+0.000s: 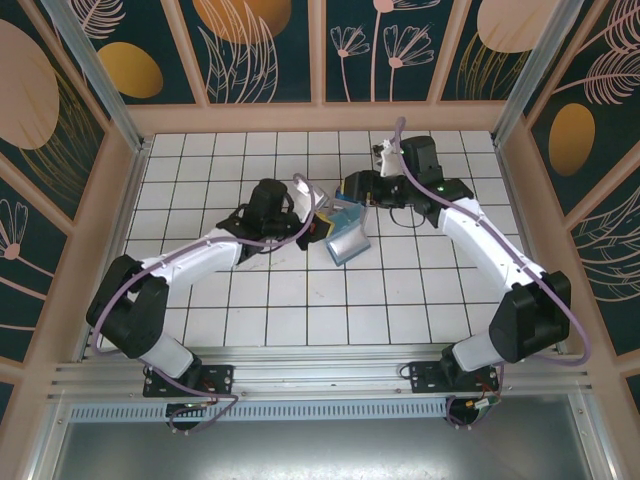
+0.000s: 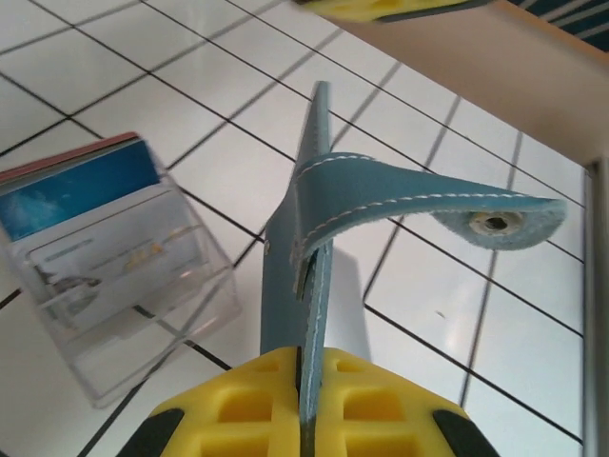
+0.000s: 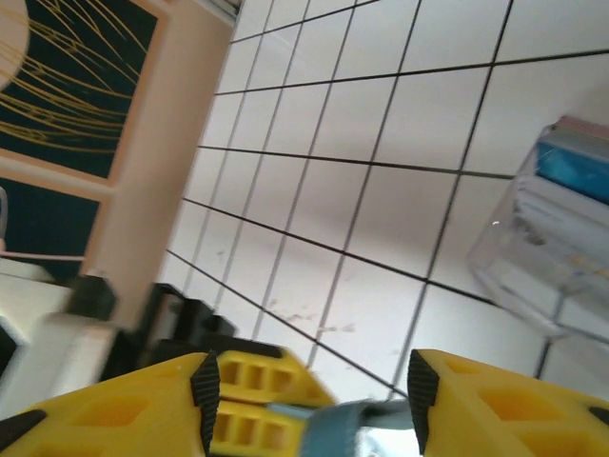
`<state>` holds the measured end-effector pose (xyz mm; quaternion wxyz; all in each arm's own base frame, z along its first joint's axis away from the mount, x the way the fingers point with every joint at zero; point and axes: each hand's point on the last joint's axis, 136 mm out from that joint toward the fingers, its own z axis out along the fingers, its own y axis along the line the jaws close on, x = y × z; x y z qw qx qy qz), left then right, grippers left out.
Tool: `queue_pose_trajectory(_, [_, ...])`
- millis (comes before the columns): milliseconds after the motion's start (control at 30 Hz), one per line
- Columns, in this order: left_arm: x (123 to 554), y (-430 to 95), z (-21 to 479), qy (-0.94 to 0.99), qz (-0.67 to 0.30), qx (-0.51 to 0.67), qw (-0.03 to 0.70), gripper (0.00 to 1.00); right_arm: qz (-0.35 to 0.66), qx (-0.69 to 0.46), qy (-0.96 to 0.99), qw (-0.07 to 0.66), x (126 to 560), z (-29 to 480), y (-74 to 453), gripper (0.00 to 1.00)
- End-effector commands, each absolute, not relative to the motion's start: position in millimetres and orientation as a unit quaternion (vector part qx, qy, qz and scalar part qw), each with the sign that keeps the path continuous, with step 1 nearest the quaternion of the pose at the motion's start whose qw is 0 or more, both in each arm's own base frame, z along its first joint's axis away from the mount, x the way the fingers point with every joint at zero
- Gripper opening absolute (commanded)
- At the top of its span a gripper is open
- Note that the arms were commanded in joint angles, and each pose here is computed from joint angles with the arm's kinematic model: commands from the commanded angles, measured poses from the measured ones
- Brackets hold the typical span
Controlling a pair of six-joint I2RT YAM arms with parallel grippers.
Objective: Put the credit cards into the card holder
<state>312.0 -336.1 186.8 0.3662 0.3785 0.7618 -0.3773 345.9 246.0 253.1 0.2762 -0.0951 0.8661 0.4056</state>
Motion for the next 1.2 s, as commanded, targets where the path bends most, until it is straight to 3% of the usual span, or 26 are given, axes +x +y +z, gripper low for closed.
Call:
queue_pose_trajectory(0, [286.1,-337.1,178.8,0.764,-0.394,0.423,0.286,0.0,0.363,-0.174,0.87,0.285,330.7,230.8,236.5,0.6])
queue_pose_trajectory(100, [282.5,-331.7,184.5,0.76,-0.396,0.433,0.281,0.0,0.366,-0.199,0.86,0.294,324.5,221.7,235.8,0.65])
queue_pose_trajectory(500, [309.8,-303.0,192.5,0.763,-0.386,0.426,0.296,0.01,0.459,-0.258,0.805,0.273,291.8,224.8,255.7,0.66])
queue_pose_trajectory(867, [294.0,-305.4,195.6,0.744,-0.419,0.44,0.278,0.0,0.401,-0.291,0.803,0.331,309.3,203.1,244.8,0.74])
queue_pose_trajectory(1167, [290.1,-308.6,197.2,0.732,-0.437,0.45,0.265,0.01,0.413,-0.359,0.772,0.324,301.6,199.0,262.6,0.69])
